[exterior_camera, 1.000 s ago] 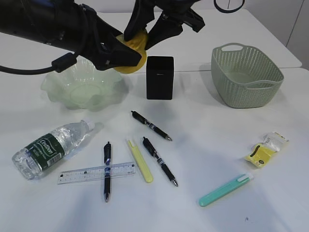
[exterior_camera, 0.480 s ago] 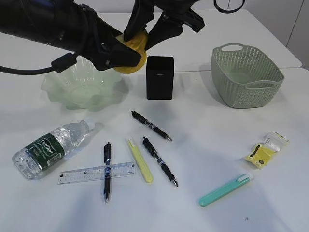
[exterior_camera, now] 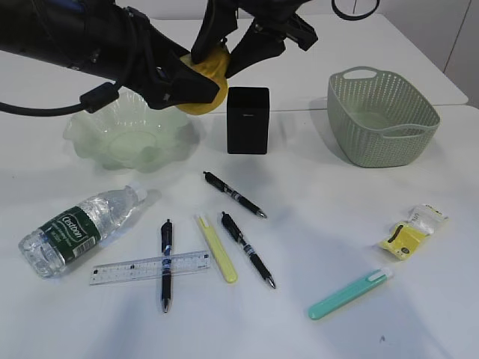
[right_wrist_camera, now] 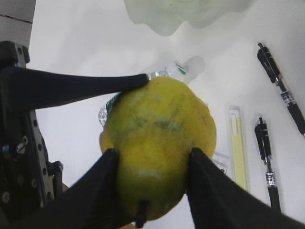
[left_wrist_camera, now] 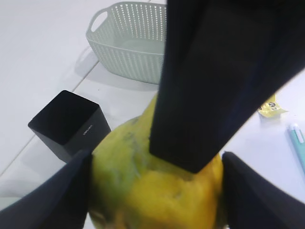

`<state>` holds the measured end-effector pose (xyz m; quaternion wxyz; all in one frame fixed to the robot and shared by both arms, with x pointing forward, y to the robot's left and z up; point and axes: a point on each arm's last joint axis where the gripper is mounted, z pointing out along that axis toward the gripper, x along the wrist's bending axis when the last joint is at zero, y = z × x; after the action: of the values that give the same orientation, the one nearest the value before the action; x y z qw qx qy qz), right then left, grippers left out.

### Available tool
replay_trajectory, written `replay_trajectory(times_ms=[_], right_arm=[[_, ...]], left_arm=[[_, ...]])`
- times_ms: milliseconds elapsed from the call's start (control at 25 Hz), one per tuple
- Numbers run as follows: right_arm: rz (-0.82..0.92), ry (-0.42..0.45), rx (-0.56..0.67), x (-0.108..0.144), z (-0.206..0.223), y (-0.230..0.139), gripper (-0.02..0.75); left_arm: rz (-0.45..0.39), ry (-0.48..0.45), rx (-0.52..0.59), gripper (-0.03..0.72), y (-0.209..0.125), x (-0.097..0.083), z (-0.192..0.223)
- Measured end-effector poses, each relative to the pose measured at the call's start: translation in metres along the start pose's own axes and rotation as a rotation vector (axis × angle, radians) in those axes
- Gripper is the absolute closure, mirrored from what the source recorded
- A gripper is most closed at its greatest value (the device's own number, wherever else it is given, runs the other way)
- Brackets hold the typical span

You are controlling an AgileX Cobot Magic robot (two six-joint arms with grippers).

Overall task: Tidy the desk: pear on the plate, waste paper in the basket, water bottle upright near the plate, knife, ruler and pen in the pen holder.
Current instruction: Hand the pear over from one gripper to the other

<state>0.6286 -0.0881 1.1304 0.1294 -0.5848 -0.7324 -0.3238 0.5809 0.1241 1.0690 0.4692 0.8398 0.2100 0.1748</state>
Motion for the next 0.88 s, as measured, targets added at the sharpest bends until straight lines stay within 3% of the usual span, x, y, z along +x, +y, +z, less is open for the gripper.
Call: replay_trajectory(times_ms=[760,880], right_arm=[[0.003,0.010,0.003,0.0009,0.0000,-0.0003,0.316],[0.005,0.016,0.002,0.0014,0.0000,-0.0002,0.278]], left_arm=[[0.025,-0.012,0.020,0.162,-0.0021,-0.0001,-0.0007],[0.029,-0.014,0.023,0.162,-0.0024,-0.0002,-0.0007]])
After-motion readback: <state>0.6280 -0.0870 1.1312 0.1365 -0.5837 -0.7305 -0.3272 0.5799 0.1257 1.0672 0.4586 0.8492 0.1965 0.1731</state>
